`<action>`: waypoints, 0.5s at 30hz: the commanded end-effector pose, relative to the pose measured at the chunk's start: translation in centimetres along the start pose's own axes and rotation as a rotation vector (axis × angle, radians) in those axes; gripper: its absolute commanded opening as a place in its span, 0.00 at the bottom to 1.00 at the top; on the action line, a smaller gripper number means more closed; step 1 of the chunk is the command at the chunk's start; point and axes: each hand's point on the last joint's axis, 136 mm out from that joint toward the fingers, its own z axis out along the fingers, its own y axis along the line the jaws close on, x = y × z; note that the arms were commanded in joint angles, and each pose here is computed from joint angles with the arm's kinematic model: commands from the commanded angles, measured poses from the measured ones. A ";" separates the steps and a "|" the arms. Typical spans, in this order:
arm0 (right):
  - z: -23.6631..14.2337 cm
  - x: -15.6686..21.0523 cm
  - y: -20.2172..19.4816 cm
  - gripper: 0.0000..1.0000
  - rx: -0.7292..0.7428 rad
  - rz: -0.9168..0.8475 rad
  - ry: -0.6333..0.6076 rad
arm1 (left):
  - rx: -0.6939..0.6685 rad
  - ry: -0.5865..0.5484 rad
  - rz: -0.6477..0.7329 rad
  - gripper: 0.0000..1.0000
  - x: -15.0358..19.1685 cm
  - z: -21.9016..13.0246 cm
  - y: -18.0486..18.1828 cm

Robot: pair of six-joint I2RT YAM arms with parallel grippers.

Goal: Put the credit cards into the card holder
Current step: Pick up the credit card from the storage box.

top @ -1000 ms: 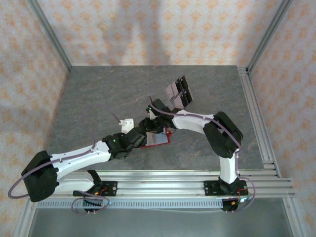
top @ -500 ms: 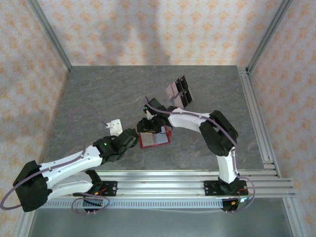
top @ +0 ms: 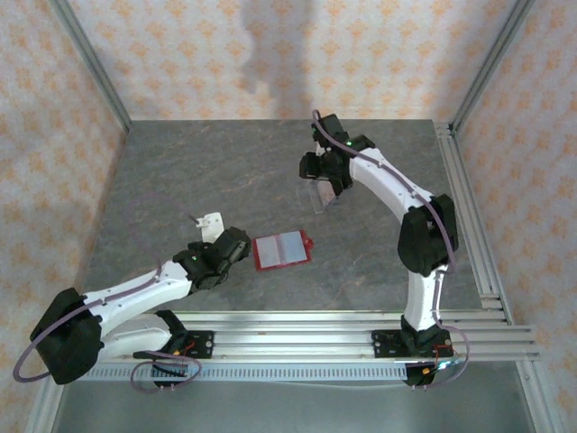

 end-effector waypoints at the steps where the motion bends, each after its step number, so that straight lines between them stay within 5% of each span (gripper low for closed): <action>1: 1.1 1.4 -3.6 0.47 0.204 -0.107 0.079 | -0.023 -0.098 0.027 1.00 -3.3 -0.4 -0.7; 15: 3.9 1.6 -6.4 0.42 0.351 -0.181 0.120 | -0.021 -0.059 0.021 1.00 -3.1 0.3 -1.9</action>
